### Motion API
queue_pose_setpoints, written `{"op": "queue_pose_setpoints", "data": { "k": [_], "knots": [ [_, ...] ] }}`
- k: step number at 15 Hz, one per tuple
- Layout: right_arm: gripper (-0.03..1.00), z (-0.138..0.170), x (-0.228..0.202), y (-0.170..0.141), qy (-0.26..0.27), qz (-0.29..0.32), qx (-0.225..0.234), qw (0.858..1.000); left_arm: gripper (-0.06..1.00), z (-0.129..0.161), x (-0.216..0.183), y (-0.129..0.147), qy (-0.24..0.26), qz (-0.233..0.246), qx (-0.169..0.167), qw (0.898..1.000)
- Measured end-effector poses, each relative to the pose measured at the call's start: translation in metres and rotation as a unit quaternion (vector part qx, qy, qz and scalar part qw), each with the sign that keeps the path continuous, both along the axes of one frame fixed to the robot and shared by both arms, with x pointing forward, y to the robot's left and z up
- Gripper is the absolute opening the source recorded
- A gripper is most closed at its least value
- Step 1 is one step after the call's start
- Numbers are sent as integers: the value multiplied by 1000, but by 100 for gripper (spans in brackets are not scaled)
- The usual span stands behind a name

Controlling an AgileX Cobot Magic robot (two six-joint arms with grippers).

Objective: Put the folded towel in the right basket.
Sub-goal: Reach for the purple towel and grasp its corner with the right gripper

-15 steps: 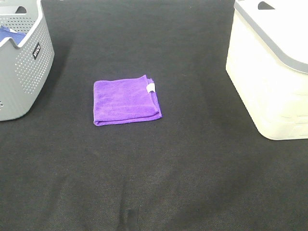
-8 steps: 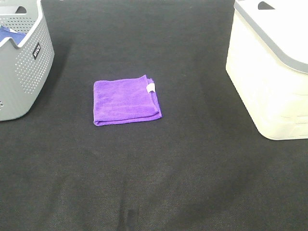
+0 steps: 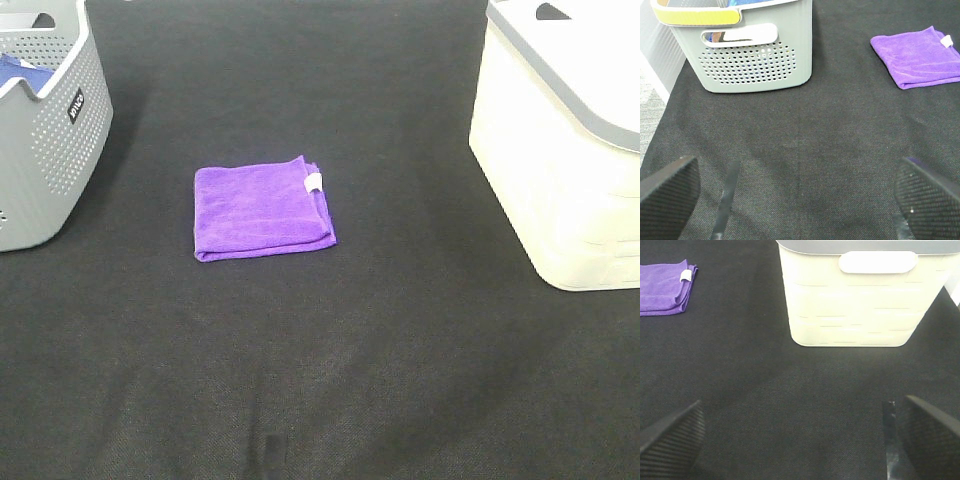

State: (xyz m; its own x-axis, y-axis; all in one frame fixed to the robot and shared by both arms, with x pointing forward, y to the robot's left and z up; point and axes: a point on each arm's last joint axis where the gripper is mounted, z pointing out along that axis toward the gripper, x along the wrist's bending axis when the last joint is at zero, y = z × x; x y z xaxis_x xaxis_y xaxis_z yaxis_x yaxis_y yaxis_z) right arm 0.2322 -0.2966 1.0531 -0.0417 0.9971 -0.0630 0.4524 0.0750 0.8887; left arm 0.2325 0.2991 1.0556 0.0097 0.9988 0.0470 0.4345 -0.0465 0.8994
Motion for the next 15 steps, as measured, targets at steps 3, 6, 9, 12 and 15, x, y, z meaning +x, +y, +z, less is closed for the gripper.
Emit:
{"op": "queue_pose_setpoints", "data": {
  "k": [3,6,9,12,15],
  "knots": [
    [96,4,8,0,24,0,1,1000,99,0,0,0,0,0,0,1000],
    [96,65,64,0,119,-7,22,993,99,0,0,0,0,0,0,1000],
    [96,125,144,2,191,-3,44,981,99,0,0,0,0,0,0,1000],
    [96,139,234,10,220,27,81,972,99,0,0,0,0,0,0,1000],
    [95,116,300,36,247,98,153,952,99,0,0,0,0,0,0,1000]
  ]
}}
